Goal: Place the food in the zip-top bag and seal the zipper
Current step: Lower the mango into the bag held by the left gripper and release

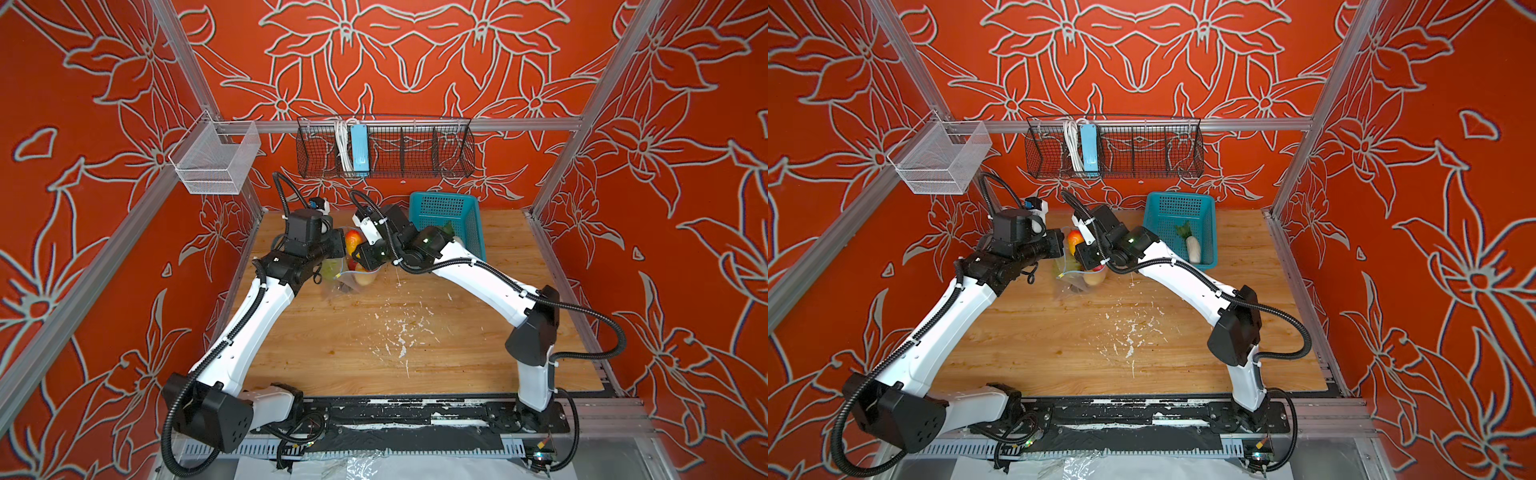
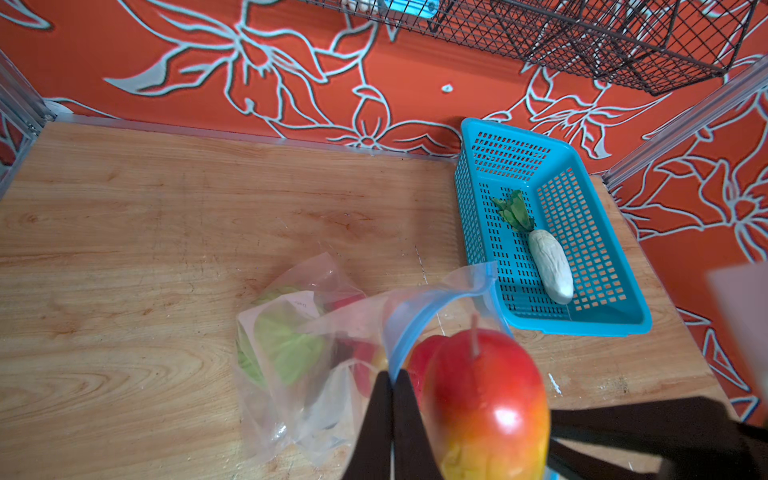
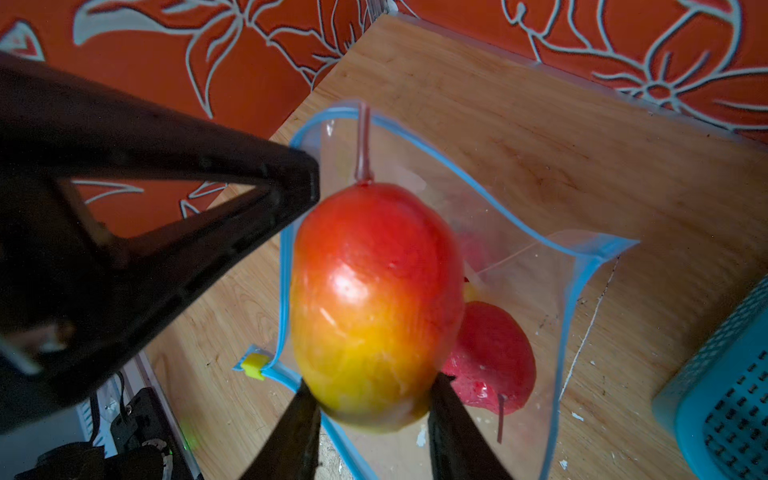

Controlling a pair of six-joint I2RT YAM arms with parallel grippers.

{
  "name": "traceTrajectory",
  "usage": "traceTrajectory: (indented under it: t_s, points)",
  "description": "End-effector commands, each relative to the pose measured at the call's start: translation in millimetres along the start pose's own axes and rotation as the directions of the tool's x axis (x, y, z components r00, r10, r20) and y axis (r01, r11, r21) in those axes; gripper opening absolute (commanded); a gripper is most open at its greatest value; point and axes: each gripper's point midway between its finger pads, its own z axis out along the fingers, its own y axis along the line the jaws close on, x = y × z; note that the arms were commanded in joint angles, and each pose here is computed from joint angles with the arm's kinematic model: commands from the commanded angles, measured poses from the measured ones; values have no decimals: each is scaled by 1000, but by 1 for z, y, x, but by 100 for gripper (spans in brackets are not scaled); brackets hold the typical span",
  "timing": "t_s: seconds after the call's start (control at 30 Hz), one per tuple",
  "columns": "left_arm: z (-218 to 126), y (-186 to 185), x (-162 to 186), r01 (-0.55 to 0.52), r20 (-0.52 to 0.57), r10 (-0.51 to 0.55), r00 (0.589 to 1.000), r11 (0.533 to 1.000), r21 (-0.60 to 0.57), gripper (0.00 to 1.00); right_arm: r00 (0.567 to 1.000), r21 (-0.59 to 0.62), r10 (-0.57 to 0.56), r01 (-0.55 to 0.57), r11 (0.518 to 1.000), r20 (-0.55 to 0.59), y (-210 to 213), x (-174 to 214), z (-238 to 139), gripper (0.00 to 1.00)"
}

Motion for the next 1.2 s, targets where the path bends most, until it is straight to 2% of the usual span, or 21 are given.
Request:
traceTrajectory:
  t_s: [0.0, 0.17, 0.67, 0.87, 0.97, 1.17]
  points:
    - [-1, 2, -3, -6, 11, 6, 1000, 1000, -3, 0, 998, 40, -29, 31, 999, -54, -4, 11, 9, 42]
    - [-3, 1, -4, -6, 15, 6, 1000, 1000, -2, 0, 997, 61, -30, 35, 998, -70, -9, 14, 13, 60]
    - [-6, -1, -10, 1, 33, -1, 999, 1000, 7, 0, 1000, 66, -13, 15, 998, -26, -5, -2, 1, 72]
    - [-8, -4, -16, 8, 42, -9, 999, 1000, 18, 0, 999, 80, -21, 19, 997, 31, -4, -20, -21, 79]
    - [-9, -7, -21, 9, 49, -10, 999, 1000, 24, 0, 999, 124, -19, 13, 992, 50, -10, -27, -33, 82]
    - [-13, -10, -30, 4, 57, -6, 998, 1000, 29, 0, 1000, 215, -16, 13, 977, 9, -26, -20, -43, 86]
